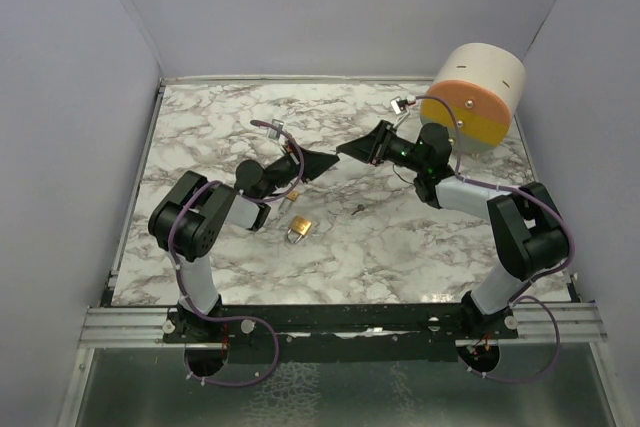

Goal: Unlock with the key

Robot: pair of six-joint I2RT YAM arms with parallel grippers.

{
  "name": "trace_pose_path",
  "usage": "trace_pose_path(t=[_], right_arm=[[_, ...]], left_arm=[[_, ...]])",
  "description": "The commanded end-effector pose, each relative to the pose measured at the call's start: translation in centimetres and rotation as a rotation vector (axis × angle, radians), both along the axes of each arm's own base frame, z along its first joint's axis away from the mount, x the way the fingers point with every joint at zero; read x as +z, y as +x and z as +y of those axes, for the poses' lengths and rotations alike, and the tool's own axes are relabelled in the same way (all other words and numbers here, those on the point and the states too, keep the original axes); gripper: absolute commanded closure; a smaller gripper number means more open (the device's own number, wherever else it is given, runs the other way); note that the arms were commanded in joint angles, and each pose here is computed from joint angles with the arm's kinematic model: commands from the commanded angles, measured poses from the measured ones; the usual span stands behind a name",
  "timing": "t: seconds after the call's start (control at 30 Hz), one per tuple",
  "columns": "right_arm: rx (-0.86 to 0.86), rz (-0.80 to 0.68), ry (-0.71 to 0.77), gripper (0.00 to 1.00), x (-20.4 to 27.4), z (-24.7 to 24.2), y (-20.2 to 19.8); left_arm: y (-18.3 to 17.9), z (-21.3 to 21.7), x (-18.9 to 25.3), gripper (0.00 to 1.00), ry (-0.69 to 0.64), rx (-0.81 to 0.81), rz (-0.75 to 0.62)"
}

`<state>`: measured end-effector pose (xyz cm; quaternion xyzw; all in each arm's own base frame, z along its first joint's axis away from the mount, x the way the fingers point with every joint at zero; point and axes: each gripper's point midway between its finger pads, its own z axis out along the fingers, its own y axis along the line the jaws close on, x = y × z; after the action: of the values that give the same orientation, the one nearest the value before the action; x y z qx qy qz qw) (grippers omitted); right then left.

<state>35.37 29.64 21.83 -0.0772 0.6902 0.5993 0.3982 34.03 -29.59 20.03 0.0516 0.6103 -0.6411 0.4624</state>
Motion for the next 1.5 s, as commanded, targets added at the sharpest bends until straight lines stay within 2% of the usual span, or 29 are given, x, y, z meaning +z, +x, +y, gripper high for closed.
trace_pose_path(t=[0.0,1.1,1.2,1.33,1.47], right_arm=[[0.032,-0.045,0.023,0.67,1.0,0.1,-0.4],[0.051,-0.064,0.043,0.78,1.2,0.6,0.0],[0.053,-0.061,0.044,0.83,1.2,0.6,0.0],[0.057,-0.057,0.044,0.94,1.0,0.6,0.0],[0.057,-0.054,0.045,0.99,0.9,0.6,0.0]], left_arm=[[-1.4,0.0,4.2,1.0,-0.104,-0.046,-0.176],[-2.6,-0.8,4.8,1.0,-0.119,-0.122,-0.175],[-2.6,-0.7,4.8,1.0,-0.119,-0.117,-0.175],[-2.6,-0.7,4.8,1.0,-0.12,-0.112,-0.176],[-2.5,-0.7,4.8,1.0,-0.121,-0.113,-0.175]])
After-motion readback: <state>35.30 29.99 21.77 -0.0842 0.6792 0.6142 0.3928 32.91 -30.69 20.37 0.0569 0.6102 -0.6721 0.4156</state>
